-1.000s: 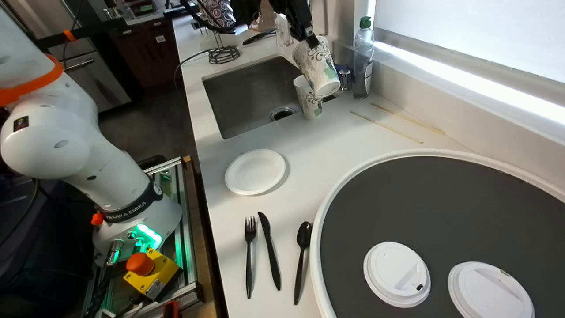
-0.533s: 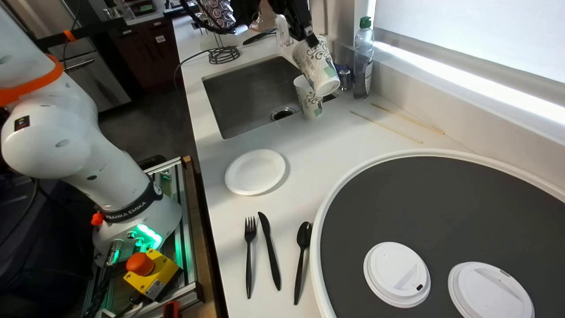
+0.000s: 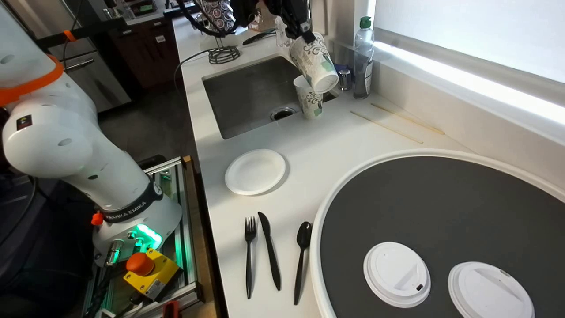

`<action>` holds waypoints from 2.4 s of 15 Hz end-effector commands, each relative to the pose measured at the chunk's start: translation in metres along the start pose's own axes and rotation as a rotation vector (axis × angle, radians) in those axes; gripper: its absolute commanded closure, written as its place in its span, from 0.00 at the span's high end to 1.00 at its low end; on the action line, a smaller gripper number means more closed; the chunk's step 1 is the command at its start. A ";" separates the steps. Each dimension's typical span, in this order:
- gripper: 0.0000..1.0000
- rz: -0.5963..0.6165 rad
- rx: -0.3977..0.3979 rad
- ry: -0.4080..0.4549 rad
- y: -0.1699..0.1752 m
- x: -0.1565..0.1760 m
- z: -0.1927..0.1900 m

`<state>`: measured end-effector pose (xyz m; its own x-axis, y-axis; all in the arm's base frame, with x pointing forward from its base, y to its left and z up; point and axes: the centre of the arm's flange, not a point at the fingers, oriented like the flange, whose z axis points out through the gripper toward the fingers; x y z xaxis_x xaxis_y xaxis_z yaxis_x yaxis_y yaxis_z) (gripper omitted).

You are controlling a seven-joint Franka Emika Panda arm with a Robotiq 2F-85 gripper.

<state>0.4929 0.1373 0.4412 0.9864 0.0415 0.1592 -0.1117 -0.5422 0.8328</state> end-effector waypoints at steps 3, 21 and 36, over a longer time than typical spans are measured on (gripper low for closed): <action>0.01 -0.023 -0.040 0.005 -0.011 -0.001 -0.006; 0.01 -0.086 -0.099 0.067 -0.029 -0.001 -0.022; 0.01 -0.126 -0.158 0.103 -0.043 0.000 -0.029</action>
<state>0.4922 0.1787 0.4217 0.9766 0.1779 0.1207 -0.0319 -0.4353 0.8997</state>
